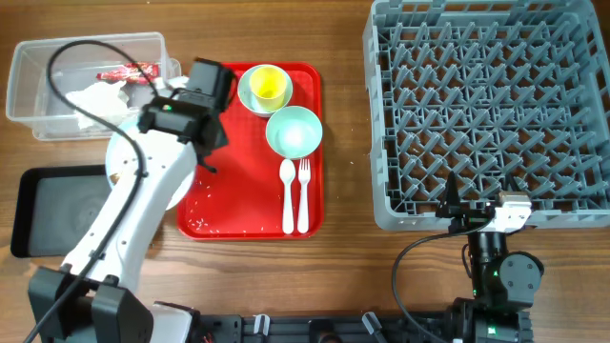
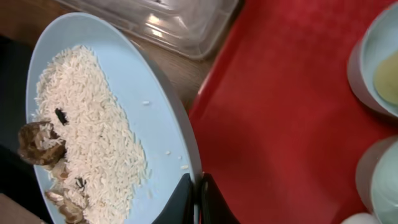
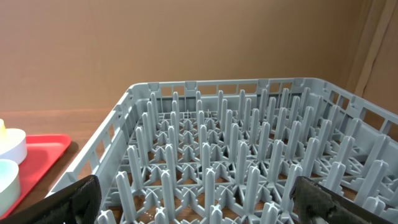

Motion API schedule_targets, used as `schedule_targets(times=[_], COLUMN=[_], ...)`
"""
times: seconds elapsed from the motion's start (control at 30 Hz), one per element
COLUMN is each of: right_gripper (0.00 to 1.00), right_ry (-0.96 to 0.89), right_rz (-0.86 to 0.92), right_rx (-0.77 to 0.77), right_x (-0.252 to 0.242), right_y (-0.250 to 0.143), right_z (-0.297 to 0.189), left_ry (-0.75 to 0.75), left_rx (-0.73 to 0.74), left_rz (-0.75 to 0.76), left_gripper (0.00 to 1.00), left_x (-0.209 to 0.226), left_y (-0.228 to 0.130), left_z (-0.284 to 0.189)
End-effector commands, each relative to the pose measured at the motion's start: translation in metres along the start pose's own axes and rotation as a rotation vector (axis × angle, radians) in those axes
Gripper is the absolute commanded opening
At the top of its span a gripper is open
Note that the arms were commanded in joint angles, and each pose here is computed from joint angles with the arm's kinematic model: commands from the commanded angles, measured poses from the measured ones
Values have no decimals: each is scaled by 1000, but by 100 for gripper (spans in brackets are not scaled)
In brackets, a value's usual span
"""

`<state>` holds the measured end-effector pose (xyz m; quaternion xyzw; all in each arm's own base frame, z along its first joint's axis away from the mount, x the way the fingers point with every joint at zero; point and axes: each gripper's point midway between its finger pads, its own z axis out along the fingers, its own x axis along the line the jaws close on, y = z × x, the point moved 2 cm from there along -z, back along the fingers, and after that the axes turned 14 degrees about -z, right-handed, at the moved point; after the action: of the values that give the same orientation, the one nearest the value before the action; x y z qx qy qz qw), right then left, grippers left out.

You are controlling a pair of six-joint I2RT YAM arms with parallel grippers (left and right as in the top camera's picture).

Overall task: Sort waste into correct bins and load items into the dishwasher rack
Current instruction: 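Tilt the plate over the black tray to dump the rice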

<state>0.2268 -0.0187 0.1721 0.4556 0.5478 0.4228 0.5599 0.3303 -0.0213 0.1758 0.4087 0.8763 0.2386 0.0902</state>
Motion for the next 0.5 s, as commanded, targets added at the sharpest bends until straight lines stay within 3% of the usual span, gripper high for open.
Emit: schedule_targets(times=[0.0,0.17,0.47], right_gripper=[100,100,100], right_ry=[-13,-13,-13], right_rz=[-13,-13,-13], right_rx=[-6,-6,-6], right_x=[-2,-2,-2], right_y=[1,1,1], right_z=[0,0,0], left_ry=[20,29,-111], left_rx=[-49,-70,79], left_rz=[-106,-217,-461], left_gripper=[4,4,4], left_x=[20,40,74], left_y=[29,53,78], left_z=[-2,9,33])
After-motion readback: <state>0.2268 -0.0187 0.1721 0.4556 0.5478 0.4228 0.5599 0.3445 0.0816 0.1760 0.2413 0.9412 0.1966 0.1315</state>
